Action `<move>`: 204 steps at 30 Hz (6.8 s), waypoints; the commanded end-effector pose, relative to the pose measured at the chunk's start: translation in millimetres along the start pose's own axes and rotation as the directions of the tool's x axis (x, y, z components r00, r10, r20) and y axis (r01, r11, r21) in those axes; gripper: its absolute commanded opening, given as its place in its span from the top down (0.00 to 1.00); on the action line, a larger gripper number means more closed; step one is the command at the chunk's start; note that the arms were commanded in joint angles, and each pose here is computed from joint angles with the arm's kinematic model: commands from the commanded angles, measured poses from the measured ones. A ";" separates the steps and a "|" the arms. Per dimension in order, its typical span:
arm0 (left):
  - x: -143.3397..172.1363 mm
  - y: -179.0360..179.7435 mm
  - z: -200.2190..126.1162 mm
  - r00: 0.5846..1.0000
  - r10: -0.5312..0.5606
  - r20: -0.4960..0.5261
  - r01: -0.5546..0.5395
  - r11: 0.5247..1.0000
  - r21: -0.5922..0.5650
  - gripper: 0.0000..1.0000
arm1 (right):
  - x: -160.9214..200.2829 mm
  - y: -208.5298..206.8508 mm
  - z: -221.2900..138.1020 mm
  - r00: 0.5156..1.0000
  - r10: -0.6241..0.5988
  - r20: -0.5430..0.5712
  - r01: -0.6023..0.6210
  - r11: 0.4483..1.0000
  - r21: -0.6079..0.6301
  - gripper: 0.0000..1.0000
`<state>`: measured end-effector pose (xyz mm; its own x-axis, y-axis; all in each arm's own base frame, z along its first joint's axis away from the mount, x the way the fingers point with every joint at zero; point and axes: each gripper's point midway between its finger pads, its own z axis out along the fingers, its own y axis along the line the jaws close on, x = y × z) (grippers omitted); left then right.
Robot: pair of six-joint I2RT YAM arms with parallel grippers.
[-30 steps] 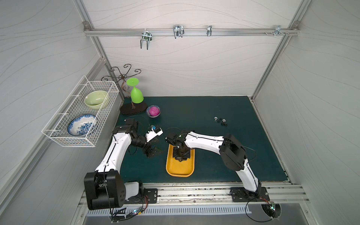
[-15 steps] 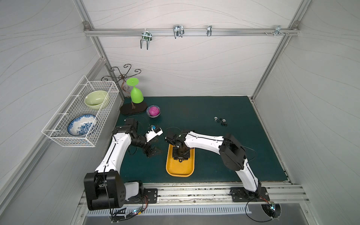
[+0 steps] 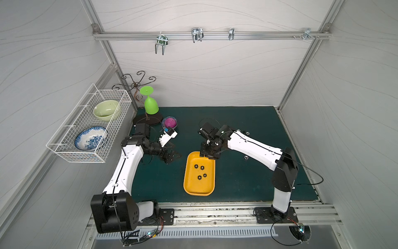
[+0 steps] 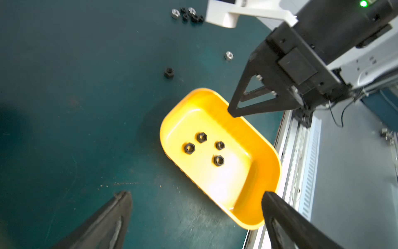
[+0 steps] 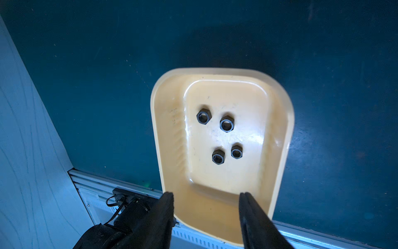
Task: Put the nuts on the desktop into the storage box
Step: Pick up the nut from the center of the board, then place the nut in the storage box.
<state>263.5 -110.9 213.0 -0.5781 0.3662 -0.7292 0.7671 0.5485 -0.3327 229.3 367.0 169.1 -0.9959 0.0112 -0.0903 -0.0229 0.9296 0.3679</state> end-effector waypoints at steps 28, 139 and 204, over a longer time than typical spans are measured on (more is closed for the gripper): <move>-114.5 -52.8 24.6 0.991 -0.125 0.049 0.129 0.987 -0.095 0.01 | -43.2 -172.4 -137.8 0.944 0.018 0.329 -0.054 0.994 0.100 0.02; -143.0 -59.8 261.9 0.872 0.489 0.001 -0.479 0.852 0.211 0.01 | -242.8 -306.5 90.4 0.928 0.314 0.203 -0.362 0.891 0.276 0.68; -174.8 -81.5 118.9 0.860 0.510 0.019 -0.510 0.860 0.020 0.01 | -168.1 -129.4 -104.8 0.945 0.067 0.320 -0.092 0.994 0.061 0.78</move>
<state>344.6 -322.3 285.9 -0.0848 0.5927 -0.8009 0.9592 0.2661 0.0953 406.8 201.2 211.1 -0.9154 0.1976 -0.3506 0.0906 0.9500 0.2989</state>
